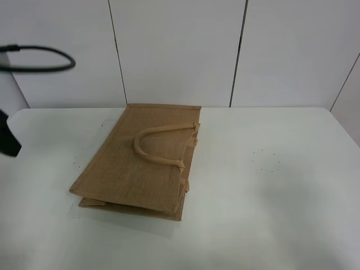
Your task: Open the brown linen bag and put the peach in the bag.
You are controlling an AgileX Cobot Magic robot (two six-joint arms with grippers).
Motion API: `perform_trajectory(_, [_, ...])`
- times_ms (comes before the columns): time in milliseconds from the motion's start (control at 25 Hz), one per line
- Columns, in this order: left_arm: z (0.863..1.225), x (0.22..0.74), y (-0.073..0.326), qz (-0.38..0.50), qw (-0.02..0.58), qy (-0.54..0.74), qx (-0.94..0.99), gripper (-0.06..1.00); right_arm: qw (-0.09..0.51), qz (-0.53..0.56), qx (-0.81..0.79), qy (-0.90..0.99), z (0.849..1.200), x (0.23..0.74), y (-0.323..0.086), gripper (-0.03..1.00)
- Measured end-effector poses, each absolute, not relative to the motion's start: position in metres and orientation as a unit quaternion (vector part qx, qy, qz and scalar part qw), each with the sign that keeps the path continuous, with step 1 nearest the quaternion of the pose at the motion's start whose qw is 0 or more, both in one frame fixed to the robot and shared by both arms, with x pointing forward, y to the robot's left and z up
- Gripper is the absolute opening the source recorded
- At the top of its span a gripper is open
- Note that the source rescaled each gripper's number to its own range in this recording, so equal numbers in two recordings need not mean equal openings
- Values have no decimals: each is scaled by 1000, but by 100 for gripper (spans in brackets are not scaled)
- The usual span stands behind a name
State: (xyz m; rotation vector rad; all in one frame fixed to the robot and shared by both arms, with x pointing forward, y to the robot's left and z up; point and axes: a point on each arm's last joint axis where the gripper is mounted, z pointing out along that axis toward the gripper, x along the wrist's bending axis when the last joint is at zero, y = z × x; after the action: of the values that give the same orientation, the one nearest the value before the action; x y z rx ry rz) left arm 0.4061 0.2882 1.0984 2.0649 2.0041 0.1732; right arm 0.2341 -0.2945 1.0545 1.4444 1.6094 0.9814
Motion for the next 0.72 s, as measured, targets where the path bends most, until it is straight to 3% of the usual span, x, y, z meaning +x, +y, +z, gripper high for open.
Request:
perform_trajectory(160, [1058, 360, 291, 45, 100, 692, 713, 89, 374, 383, 564, 628, 1055, 234, -294, 100])
perform_trajectory(320, [1023, 324, 293, 60, 113, 691, 711, 89, 374, 383, 564, 628, 1055, 234, -294, 100])
perform_trajectory(720, [1039, 275, 294, 195, 247, 653, 689, 89, 374, 383, 564, 628, 1055, 234, -294, 100])
